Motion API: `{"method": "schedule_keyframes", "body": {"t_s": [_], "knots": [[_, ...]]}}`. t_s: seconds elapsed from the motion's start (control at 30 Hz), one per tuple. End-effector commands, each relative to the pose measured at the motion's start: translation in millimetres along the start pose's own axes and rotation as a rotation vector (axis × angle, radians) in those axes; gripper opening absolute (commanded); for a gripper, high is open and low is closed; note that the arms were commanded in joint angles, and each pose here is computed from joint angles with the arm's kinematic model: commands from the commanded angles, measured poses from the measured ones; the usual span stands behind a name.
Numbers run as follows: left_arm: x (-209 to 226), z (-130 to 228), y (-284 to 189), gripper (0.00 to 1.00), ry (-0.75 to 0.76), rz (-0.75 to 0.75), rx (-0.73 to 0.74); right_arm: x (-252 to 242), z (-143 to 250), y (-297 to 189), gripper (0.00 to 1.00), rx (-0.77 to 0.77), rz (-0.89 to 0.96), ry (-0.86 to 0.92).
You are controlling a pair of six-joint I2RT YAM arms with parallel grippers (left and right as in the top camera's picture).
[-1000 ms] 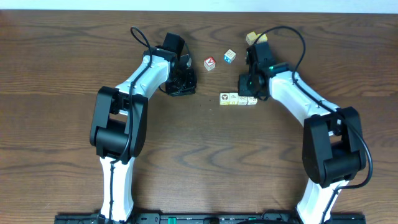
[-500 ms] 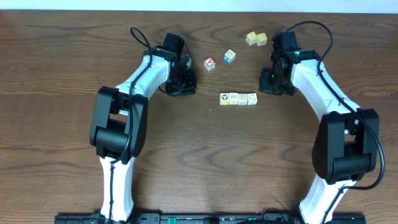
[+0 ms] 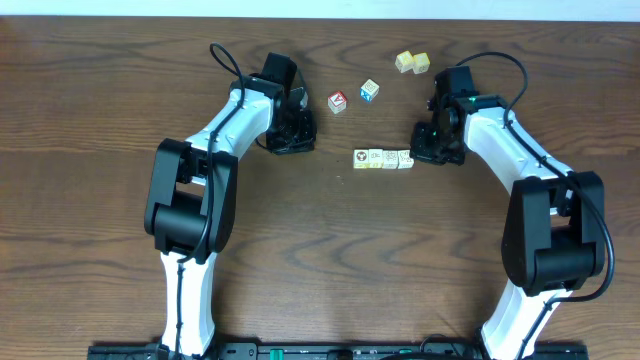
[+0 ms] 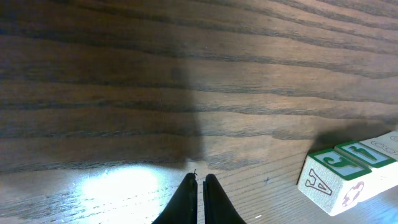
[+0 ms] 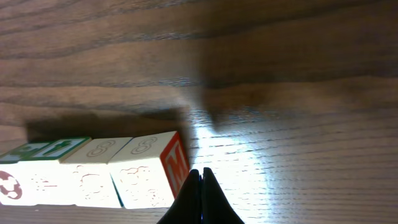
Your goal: Lift 4 blocks
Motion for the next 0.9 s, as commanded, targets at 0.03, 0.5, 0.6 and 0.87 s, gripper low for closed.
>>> {"method": "schedule_keyframes", "body": {"t_s": [0.03, 0.5, 0.6, 0.87], "knots": [[0.6, 1.4, -3.7, 0.07, 0.014, 0.002, 0.0, 6.3, 1.9, 1.3, 0.01, 0.008, -0.031, 0.003], [0.6, 1.4, -3.7, 0.07, 0.015, 0.002, 0.001, 9.9, 2.4, 1.2, 0.01, 0.014, -0.075, 0.003], [0.6, 1.4, -3.7, 0.07, 0.015, 0.002, 0.001, 9.9, 2.4, 1.2, 0.01, 0.014, -0.075, 0.003], [0.6, 1.5, -3.7, 0.08, 0.014, 0.001, 0.001, 4.8, 2.1, 1.4, 0.01, 0.008, -0.015, -0.004]]}}
Point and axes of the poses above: each gripper's point midway between its finger pads, its own y axis out along the fingers, its own x axis along the line the jaws close on, z = x × y, the point moved 9 cm from there along -y, back along the fingers, and after that the axes turned 13 degrees about -y, right-handed, at the moved point
